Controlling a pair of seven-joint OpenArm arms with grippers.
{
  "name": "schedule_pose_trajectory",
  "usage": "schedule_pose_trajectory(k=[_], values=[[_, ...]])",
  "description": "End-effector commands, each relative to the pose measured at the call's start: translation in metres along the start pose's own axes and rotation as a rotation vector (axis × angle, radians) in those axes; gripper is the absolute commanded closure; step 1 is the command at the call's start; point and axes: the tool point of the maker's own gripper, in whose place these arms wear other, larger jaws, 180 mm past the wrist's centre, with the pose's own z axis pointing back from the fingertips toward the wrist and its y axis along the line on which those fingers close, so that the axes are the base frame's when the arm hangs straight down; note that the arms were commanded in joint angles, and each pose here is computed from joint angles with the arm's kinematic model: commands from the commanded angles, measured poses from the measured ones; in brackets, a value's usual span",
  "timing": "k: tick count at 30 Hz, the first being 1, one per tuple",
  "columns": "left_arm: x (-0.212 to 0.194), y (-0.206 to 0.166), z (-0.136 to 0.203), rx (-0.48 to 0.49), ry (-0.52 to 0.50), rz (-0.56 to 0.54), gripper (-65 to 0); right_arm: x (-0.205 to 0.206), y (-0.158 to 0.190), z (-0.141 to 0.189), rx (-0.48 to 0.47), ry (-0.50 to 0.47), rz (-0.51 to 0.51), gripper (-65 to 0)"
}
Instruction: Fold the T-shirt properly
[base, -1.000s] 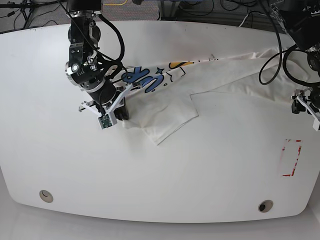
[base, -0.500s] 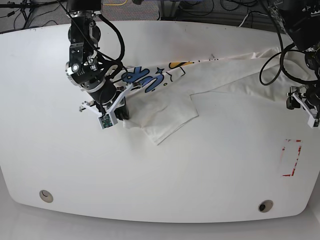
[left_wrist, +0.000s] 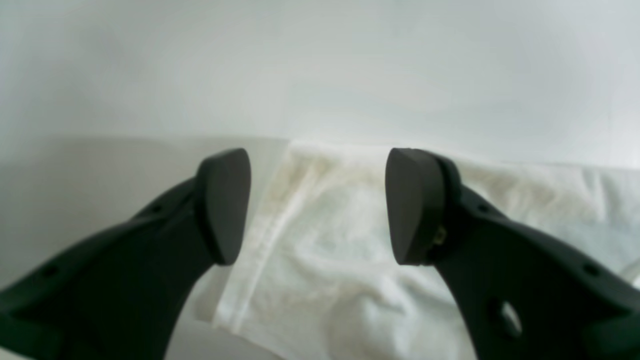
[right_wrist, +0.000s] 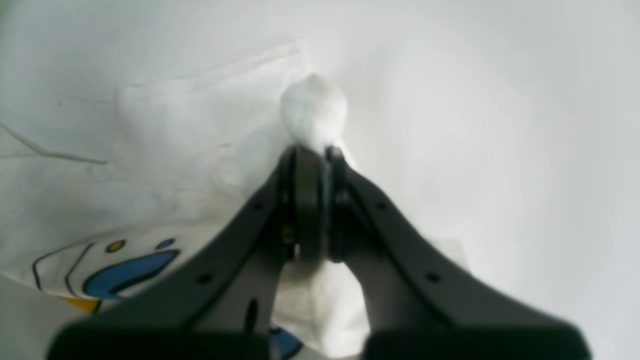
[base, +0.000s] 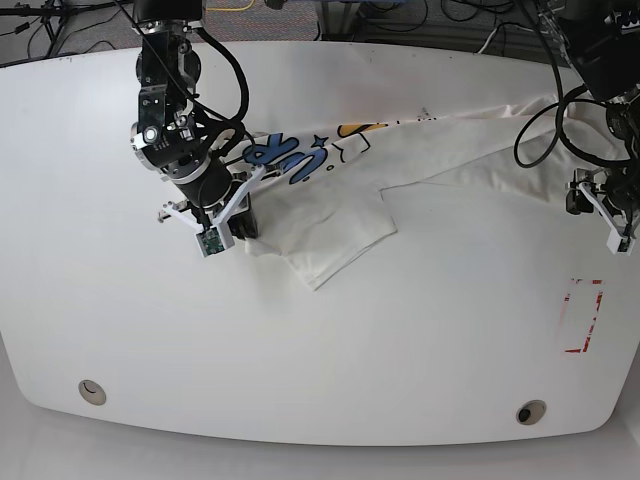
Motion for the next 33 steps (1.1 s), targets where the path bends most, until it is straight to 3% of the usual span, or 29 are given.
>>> schedule_pose_trajectory(k=[1,33], values=[[0.015,0.009,0.008,0.022,-0.036,-0.022,-39.7,0.015,-0.003,0.003,-0.006,-0.053,0.006,-0.9],[-0.002,-0.008,-0.007,-0.016,0.013,-0.067,-40.5,0.016,-0.003,0.004,-0.005,-0.056,0.004,-0.5]])
